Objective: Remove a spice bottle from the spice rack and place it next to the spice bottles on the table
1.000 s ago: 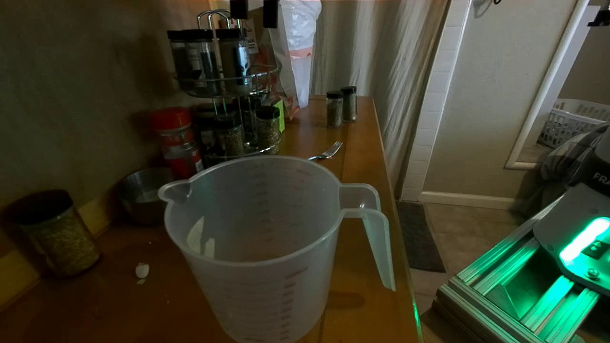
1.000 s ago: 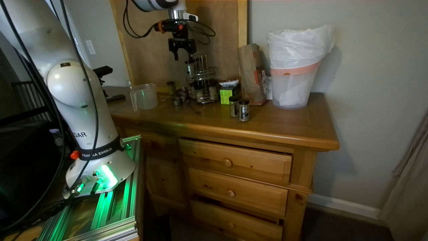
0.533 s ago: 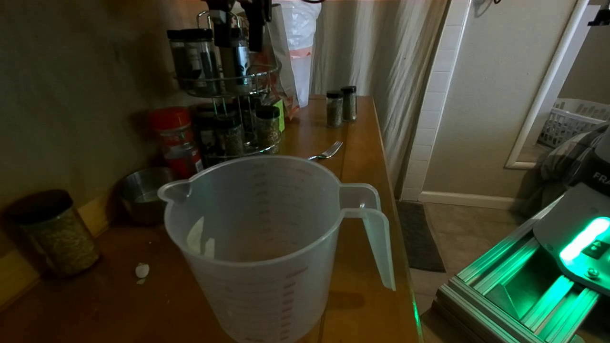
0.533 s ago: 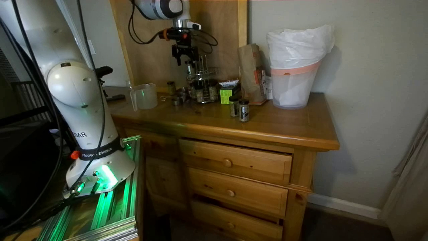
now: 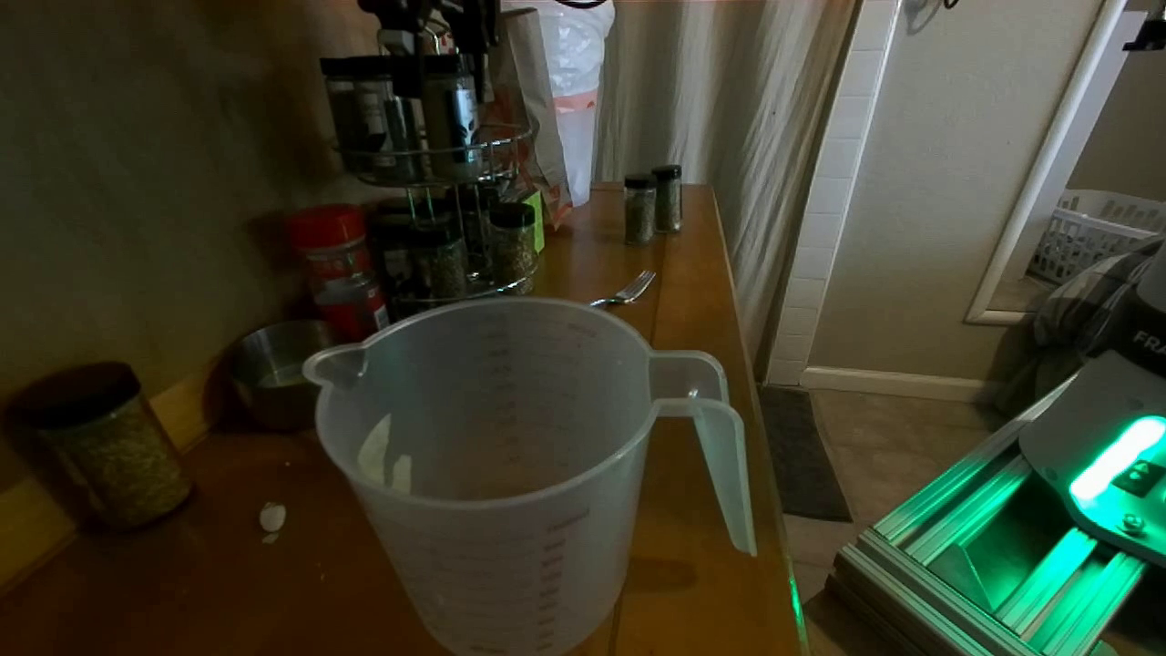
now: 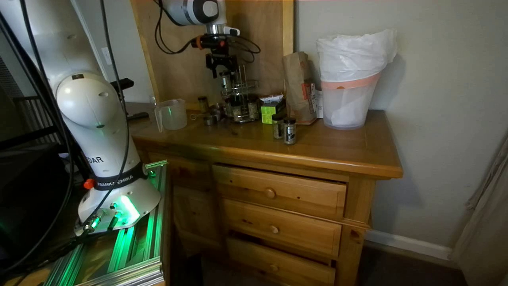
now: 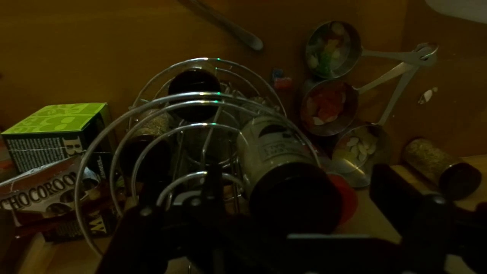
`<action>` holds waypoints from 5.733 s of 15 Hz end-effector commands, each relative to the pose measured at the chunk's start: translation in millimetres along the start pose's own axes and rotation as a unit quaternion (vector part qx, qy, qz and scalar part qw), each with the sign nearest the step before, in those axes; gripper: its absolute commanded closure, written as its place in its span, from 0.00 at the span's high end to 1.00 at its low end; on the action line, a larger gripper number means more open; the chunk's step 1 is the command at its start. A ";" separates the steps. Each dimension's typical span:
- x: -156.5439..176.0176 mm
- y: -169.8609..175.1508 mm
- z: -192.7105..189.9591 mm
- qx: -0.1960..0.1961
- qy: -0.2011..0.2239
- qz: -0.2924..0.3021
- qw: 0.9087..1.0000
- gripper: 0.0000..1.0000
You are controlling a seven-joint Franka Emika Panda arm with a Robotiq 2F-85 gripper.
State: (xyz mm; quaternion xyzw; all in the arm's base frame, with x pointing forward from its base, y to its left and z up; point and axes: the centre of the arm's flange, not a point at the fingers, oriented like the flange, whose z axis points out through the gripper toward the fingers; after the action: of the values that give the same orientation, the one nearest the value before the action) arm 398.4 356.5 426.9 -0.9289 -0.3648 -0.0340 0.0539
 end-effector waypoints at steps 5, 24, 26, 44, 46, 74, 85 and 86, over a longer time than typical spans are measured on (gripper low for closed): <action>10.0 -1.9 -3.5 -0.033 0.005 -0.001 0.999 0.68; -28.2 1.8 -103.5 -0.142 0.048 0.072 0.986 0.24; -42.0 20.3 -116.0 -0.143 0.065 0.106 0.982 0.24; -68.0 111.4 -100.4 -0.122 0.073 0.230 0.963 0.24; -76.4 133.5 -86.3 -0.120 0.076 0.257 0.956 0.24; -47.1 205.6 81.7 -0.065 -0.025 0.072 0.995 0.24; -53.5 250.3 98.5 -0.048 -0.037 0.102 0.993 0.24; -53.8 250.2 100.7 -0.047 -0.039 0.102 0.993 0.24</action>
State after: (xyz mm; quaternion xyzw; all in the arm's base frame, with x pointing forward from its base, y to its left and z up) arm 523.7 152.5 303.9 -0.9643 -0.2645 -0.0128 -0.0055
